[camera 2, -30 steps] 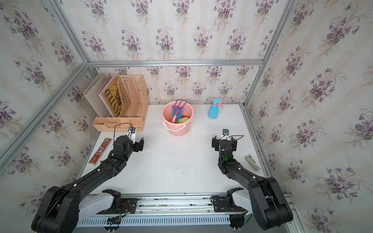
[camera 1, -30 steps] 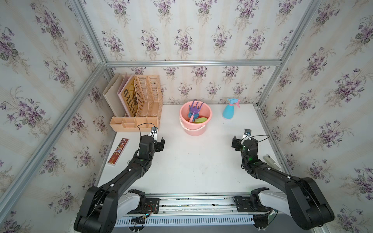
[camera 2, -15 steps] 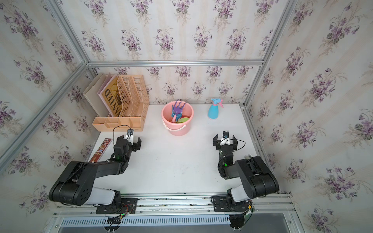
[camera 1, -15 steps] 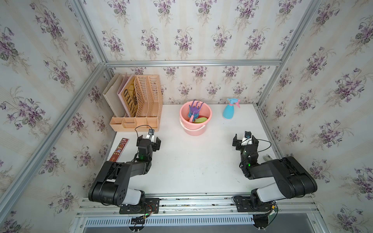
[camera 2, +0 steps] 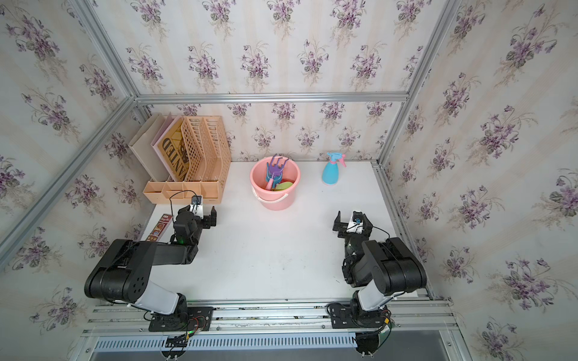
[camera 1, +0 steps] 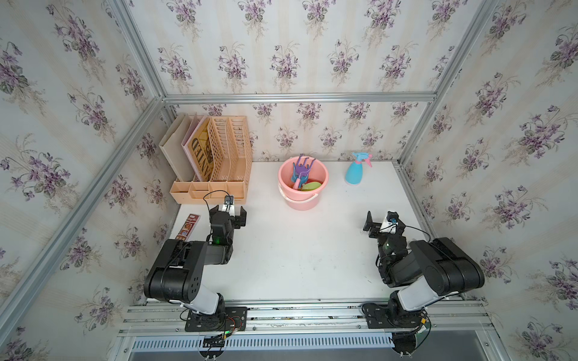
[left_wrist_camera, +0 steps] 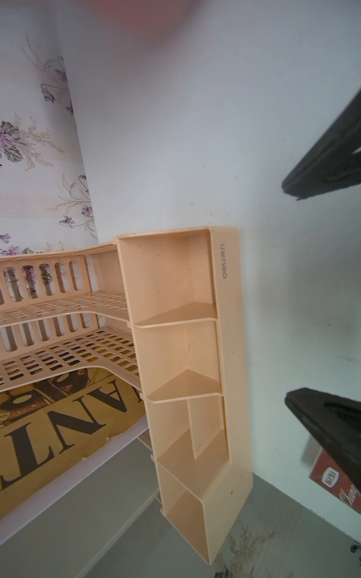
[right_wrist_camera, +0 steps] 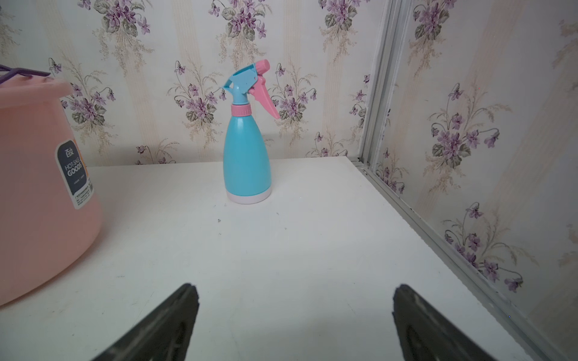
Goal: Organize the gardening tools
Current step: Reset both arms
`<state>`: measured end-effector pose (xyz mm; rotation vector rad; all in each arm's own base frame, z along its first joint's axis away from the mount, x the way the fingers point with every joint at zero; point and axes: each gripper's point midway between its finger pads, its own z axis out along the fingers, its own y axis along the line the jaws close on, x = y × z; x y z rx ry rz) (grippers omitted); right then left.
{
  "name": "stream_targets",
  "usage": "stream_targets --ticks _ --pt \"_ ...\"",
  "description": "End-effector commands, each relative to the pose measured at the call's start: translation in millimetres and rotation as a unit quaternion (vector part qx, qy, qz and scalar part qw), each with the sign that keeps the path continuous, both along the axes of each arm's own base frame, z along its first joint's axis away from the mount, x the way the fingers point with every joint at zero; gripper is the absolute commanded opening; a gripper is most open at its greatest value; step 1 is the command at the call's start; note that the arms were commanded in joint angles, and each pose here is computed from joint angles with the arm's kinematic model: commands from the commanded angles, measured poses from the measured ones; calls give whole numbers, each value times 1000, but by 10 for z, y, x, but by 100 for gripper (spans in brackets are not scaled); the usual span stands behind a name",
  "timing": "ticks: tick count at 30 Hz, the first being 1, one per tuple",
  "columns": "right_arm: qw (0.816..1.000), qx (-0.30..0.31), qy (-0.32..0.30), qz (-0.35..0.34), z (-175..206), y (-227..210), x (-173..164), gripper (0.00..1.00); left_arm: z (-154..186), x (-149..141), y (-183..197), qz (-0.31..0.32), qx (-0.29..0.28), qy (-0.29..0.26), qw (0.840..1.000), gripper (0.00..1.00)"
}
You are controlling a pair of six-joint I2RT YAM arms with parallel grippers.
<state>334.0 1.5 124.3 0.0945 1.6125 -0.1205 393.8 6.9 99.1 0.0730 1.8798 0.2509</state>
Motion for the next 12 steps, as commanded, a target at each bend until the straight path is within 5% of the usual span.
stream_targets --ticks 1,12 --pt "999 14 -50 -15 244 -48 13 100 -13 -1 12 6 -8 3 1000 99" --pt "999 16 -29 -35 187 -97 117 100 -4 0 100 33 -9 3 999 99"
